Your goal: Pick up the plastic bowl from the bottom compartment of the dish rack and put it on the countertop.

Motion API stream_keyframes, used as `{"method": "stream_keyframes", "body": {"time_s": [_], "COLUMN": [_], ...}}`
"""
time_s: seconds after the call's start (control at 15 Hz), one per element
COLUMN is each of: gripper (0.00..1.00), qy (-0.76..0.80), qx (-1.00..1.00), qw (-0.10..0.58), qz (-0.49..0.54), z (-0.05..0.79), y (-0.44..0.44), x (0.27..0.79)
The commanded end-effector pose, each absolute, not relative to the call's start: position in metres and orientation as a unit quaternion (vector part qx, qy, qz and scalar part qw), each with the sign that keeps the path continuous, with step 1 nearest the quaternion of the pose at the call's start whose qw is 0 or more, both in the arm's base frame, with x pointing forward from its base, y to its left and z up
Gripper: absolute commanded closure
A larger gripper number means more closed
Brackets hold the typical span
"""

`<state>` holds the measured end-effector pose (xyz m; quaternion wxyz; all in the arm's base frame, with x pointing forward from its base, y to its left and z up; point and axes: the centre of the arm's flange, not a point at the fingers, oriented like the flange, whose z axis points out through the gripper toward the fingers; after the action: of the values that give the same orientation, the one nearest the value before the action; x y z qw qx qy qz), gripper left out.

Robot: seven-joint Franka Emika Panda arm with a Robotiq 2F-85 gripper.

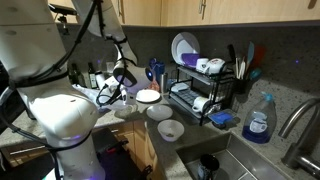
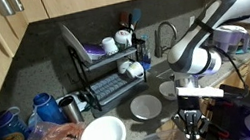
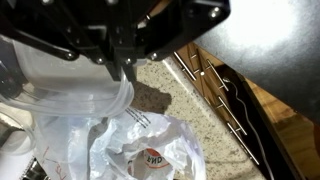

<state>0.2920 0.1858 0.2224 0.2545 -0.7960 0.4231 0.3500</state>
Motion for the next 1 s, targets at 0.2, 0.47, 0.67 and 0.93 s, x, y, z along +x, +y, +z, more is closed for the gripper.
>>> {"method": "stream_keyframes", "body": {"time_s": [0.2, 0.47, 0.67, 0.93], "gripper": [0.98, 0.98, 0.98, 0.98], "qy": [0.392, 0.357, 0.335, 0.316], "qx": [-0.813, -0.825, -0.834, -0.843], "qw": [0.266, 0.269, 0.273, 0.277], "qz": [0.338, 0.345, 0.343, 0.334], "z": [0.178, 0.162, 0.157, 0.155], "y": [0.171, 0.172, 0.172, 0.174], "x": [0.263, 0.257, 0.254, 0.252]}}
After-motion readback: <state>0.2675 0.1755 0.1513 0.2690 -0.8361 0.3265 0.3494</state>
